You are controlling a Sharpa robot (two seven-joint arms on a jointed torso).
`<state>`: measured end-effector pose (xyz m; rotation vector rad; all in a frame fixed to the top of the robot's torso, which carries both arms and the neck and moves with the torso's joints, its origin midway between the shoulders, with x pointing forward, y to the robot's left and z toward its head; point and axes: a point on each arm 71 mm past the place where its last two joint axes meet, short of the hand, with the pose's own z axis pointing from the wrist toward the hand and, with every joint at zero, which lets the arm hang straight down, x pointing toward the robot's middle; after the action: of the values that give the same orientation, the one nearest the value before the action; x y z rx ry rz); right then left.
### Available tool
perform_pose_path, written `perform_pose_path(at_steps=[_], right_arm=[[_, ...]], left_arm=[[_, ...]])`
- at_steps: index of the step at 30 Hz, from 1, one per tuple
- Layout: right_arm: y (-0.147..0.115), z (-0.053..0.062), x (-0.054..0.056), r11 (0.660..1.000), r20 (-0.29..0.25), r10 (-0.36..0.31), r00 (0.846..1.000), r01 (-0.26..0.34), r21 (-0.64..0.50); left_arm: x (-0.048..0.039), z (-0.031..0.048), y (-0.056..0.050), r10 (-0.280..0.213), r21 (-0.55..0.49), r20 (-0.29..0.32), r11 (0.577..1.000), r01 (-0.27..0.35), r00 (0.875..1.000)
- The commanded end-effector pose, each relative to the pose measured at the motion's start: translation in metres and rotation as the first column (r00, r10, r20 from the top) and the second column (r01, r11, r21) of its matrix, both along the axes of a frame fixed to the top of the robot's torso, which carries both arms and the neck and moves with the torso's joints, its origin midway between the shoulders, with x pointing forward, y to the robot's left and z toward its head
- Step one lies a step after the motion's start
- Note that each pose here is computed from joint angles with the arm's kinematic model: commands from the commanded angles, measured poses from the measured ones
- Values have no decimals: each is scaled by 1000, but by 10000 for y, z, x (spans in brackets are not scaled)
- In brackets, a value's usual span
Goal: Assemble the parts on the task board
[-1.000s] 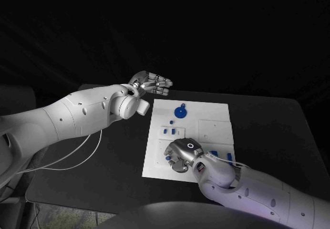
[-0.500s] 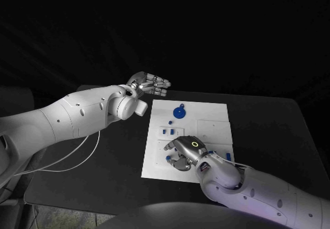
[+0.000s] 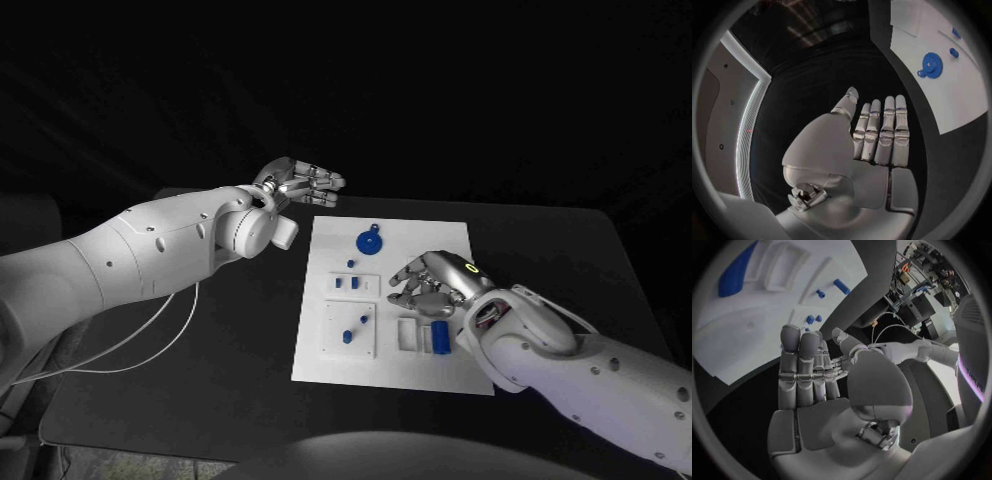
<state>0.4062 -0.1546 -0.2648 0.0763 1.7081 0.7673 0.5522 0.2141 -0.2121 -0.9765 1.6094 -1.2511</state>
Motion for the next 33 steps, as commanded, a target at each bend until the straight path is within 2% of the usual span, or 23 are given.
perform_pose_path(at_steps=[1,5,11,15,16,18,24,27,33], right_arm=[[-122,-69,12,999,-205,1,979,7,42],[-361,-100,59,999,-296,-52,954,45,-30],[-650,-196,66,982,-413,-143,899,77,-171],[-755,-246,56,965,-450,-206,869,105,-239],[-797,-265,49,957,-462,-236,855,122,-263],[-838,-288,40,947,-477,-271,836,142,-288],[-882,-348,5,926,-516,-330,790,165,-340],[-887,-381,3,917,-524,-355,774,179,-356],[-867,-432,18,908,-525,-379,762,196,-371]], left_arm=[[-2,-9,7,-9,-4,9,1000,9,1000],[-11,-56,34,-4,-2,3,1000,4,1000],[-30,-127,59,1,0,-9,1000,-1,1000],[-40,-160,72,3,0,-15,1000,-3,1000],[-44,-170,72,2,-1,-15,1000,-2,1000],[-50,-180,71,0,-3,-15,1000,0,1000],[-59,-189,73,-1,-7,-13,1000,1,1000],[-62,-190,67,-3,-9,-12,1000,3,1000],[-70,-190,51,-9,-12,-14,1000,9,1000]])
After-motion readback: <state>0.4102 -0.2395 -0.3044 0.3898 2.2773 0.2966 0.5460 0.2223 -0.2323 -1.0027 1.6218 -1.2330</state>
